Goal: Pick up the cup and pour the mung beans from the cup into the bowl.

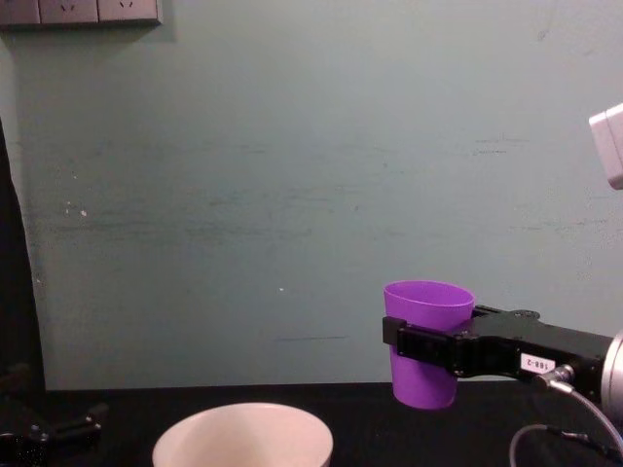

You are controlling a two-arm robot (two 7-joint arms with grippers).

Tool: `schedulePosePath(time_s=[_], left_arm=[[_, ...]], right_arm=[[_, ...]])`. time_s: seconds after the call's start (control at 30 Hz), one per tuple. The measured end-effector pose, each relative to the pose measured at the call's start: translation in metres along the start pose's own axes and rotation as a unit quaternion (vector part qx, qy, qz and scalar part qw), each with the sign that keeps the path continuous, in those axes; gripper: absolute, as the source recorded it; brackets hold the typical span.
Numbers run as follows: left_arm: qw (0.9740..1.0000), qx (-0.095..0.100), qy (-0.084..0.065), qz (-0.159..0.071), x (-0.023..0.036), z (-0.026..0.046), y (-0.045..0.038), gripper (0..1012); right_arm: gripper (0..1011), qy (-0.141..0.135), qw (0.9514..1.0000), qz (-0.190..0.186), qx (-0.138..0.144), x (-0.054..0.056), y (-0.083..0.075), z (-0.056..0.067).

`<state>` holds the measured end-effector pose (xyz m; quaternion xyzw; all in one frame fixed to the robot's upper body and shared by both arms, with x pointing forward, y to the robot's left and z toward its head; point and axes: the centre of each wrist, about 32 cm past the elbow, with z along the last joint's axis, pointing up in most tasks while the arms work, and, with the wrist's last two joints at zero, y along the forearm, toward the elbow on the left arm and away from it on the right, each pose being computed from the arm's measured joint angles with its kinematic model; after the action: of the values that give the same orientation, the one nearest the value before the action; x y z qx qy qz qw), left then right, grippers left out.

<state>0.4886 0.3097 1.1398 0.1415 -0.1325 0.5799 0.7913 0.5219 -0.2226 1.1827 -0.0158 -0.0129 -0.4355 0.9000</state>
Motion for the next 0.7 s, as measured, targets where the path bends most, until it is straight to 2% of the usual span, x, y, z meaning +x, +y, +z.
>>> schedulePosePath(time_s=[0.7], left_arm=[[1.0, 0.0, 0.0, 0.0, 0.0, 0.0, 0.0, 1011]], right_arm=[[723, 0.0, 1.0, 0.0, 0.0, 0.0, 0.0, 0.0]])
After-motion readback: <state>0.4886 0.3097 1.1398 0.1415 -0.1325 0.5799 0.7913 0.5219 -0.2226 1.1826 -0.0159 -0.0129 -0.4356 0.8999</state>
